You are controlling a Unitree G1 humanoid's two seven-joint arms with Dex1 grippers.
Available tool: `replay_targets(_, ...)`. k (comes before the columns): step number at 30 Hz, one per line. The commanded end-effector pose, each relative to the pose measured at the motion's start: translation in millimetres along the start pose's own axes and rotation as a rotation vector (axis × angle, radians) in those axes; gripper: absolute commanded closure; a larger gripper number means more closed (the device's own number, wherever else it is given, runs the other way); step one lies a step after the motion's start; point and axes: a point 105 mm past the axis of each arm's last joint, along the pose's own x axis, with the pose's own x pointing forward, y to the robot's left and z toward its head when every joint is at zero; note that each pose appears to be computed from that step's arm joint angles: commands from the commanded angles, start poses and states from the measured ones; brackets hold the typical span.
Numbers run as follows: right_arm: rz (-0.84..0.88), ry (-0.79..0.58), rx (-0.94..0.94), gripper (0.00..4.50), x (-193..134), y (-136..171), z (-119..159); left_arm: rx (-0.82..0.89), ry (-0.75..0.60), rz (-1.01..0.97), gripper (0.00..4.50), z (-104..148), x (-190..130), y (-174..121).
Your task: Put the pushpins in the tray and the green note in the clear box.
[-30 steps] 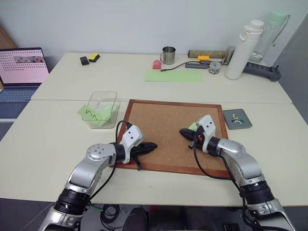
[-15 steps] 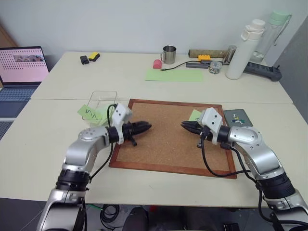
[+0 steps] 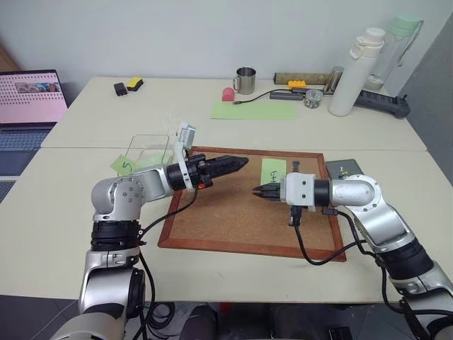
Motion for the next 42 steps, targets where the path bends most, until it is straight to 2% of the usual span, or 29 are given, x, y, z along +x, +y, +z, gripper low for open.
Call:
replay_targets(1, 0.019, -0.056, -0.082, 4.50, 9.1, -6.8, 20.6, 0.024, 0.017, -0.044, 1.52, -1.9, 9.9, -10.0)
replay_targets(11, 0.031, -0.114, -0.123, 4.50, 24.0, -11.4, 39.8, 0.057, -0.008, -0.051, 1.52, -4.1, 20.8, -6.8)
replay_targets(12, 0.032, -0.114, -0.126, 4.50, 24.3, -11.5, 39.9, 0.059, -0.013, -0.049, 1.87, -4.2, 20.9, -5.8)
replay_targets(13, 0.034, -0.114, -0.127, 4.50, 24.4, -11.6, 39.9, 0.058, -0.016, -0.054, 1.91, -4.3, 20.8, -5.9)
replay_targets(18, 0.033, -0.106, -0.135, 4.50, 22.9, -13.6, 37.4, 0.060, -0.011, -0.072, 2.74, -6.2, 18.2, -8.0)
replay_targets(21, 0.030, -0.102, -0.136, 4.50, 21.9, -13.5, 36.0, 0.065, -0.002, -0.072, 3.41, -8.9, 16.7, -7.3)
replay_targets(28, 0.017, -0.095, -0.138, 4.50, 22.9, -11.5, 35.2, 0.075, 0.008, -0.070, 4.49, -14.1, 11.8, -3.7)
replay_targets(36, -0.021, -0.086, -0.137, 4.50, 23.5, -11.0, 37.0, 0.131, 0.037, -0.039, 4.49, -18.8, 7.9, 4.5)
replay_targets(42, -0.097, -0.078, -0.116, 4.50, 19.3, -20.3, 37.8, 0.279, 0.119, 0.055, 4.49, -23.5, 11.1, 23.1)
